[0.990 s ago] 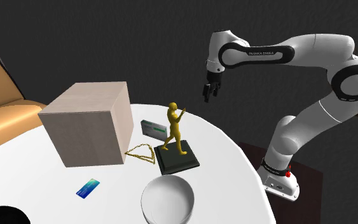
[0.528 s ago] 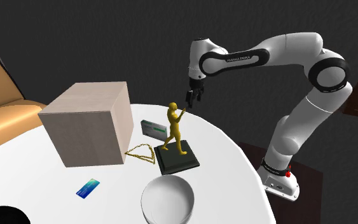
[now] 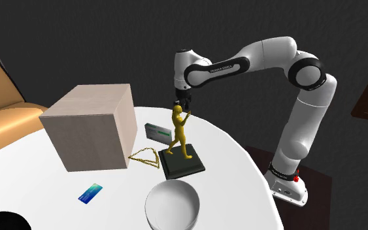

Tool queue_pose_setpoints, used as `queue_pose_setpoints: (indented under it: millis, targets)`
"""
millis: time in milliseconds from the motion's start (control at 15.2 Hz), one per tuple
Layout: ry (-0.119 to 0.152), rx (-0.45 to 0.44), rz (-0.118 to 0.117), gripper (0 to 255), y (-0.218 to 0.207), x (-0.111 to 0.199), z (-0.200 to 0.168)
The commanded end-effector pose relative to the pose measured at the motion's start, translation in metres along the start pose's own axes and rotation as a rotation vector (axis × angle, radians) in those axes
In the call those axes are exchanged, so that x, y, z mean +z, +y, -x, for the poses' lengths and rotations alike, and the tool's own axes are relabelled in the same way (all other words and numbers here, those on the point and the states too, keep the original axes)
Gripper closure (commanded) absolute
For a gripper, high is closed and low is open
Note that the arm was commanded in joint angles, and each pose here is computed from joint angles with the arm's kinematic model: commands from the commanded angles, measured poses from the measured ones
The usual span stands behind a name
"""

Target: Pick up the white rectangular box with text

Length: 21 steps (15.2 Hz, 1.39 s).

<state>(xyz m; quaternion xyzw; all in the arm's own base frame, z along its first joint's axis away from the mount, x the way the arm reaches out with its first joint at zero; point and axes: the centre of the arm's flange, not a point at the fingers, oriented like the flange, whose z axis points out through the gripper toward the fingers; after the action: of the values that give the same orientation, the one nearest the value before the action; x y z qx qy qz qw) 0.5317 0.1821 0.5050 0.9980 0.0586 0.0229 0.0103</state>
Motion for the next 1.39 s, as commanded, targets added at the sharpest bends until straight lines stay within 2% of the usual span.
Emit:
queue_pose_setpoints:
  millis: [0,726,1320]
  targets:
    - [0.001,-0.017,0.001,0,-0.016,0.011,-0.018]
    - [0.006,-0.107,0.012,0,-0.102,0.07,-0.12]
    - [0.006,-0.108,0.013,0,-0.104,0.111,-0.12]
